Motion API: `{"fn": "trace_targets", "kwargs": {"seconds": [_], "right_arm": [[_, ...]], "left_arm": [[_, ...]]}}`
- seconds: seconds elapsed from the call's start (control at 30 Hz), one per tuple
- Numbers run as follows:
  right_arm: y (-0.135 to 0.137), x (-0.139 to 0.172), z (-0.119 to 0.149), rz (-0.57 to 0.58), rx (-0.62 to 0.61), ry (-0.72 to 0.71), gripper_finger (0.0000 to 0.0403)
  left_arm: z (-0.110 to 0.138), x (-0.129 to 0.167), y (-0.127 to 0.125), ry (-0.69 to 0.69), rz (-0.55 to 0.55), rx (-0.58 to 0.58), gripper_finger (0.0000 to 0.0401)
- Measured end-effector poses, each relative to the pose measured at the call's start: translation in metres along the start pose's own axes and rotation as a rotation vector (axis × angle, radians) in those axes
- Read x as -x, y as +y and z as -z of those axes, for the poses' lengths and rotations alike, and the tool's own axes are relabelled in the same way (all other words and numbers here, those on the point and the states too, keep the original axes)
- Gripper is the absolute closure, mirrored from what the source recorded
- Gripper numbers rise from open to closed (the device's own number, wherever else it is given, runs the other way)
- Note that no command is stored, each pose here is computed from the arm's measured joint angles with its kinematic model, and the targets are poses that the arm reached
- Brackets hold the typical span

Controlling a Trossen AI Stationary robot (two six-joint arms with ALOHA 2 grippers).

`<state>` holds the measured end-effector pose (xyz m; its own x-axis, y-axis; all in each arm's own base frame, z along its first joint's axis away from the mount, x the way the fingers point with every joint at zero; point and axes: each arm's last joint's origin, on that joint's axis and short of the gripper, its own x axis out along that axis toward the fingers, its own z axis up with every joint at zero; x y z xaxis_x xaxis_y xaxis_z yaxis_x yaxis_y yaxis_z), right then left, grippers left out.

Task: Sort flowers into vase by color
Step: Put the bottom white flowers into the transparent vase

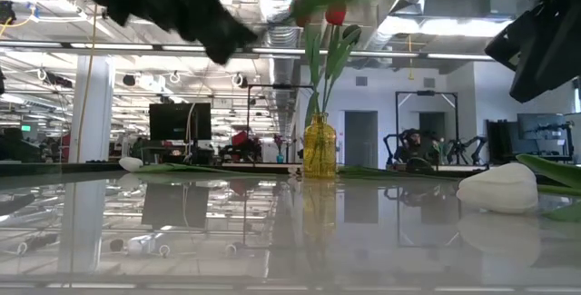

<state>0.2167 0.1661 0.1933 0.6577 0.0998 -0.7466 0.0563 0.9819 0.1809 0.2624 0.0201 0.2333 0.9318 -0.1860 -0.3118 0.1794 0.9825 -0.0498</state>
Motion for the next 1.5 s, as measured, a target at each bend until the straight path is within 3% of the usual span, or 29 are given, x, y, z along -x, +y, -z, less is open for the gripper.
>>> {"fn": "trace_targets", "kwargs": {"seconds": [0.2,0.53,0.93,1.1,1.5], "right_arm": [[0.0,0.0,-0.001,0.031,0.037,-0.032,0.0271],[-0.002,-0.002,-0.013,0.032,0.093,-0.123,0.0271],[-0.003,-0.003,-0.016,0.028,0.076,-0.14,0.0271],[-0.002,-0.003,-0.017,0.022,0.071,-0.149,0.0271],[0.0,-0.003,-0.02,0.005,0.058,-0.176,0.0271]], "left_arm": [[-0.007,0.056,-0.039,-0.356,0.077,0.068,0.0401],[0.019,0.112,-0.081,-0.664,0.294,0.12,0.0401],[0.037,0.12,-0.116,-0.657,0.562,0.113,0.0401],[0.041,0.125,-0.13,-0.646,0.671,0.051,0.0401],[0.056,0.13,-0.154,-0.557,0.628,0.007,0.0401]]}}
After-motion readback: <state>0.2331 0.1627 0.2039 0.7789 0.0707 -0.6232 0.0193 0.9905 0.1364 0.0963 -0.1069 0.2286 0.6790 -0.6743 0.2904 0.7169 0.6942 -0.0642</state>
